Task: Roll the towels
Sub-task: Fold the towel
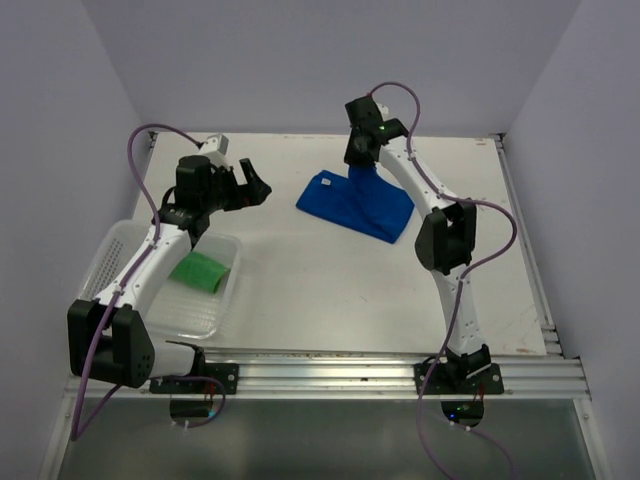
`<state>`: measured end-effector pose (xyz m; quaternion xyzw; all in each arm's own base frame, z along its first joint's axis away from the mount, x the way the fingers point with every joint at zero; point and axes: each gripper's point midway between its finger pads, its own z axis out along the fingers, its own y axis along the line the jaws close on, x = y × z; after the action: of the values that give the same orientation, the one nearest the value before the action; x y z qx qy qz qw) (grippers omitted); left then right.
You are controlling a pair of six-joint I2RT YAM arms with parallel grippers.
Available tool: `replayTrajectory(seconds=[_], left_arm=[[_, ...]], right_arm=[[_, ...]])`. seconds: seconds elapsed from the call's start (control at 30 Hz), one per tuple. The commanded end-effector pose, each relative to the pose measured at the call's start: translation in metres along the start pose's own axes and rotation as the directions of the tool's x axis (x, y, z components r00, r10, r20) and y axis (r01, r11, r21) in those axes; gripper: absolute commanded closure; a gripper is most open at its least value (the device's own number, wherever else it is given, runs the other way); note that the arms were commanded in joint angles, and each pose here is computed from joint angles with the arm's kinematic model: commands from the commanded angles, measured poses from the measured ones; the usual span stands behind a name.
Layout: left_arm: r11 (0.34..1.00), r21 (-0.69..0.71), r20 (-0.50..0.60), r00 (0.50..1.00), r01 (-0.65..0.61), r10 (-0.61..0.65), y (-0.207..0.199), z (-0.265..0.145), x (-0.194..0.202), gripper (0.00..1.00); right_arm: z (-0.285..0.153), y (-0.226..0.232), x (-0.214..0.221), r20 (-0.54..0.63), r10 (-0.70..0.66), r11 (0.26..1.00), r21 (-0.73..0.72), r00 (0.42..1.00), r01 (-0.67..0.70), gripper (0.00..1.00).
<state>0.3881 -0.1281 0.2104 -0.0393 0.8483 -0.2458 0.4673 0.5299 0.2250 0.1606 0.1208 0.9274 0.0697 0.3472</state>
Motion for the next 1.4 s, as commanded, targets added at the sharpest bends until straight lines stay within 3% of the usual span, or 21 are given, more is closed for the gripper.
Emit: replayTrajectory(seconds=[0.0, 1.17, 1.37], left_arm=[[0.999, 0.031, 0.019, 1.0, -0.021, 0.02, -0.007, 0.001, -0.005, 0.0], [0.999, 0.053, -0.007, 1.0, -0.006, 0.007, -0.01, 0.005, 0.001, 0.0], [0.998, 0.056, -0.013, 1.0, -0.003, 0.004, -0.01, 0.006, 0.003, 0.0]], right_arm=[[-0.001, 0.035, 0.002, 0.006, 0.034, 0.994, -0.102, 0.999, -0.033, 1.0], [0.053, 0.097, 0.066, -0.141, 0.058, 0.952, -0.29, 0.988, -0.097, 1.0], [0.07, 0.109, 0.08, -0.17, 0.06, 0.937, -0.33, 0.984, -0.114, 0.83]])
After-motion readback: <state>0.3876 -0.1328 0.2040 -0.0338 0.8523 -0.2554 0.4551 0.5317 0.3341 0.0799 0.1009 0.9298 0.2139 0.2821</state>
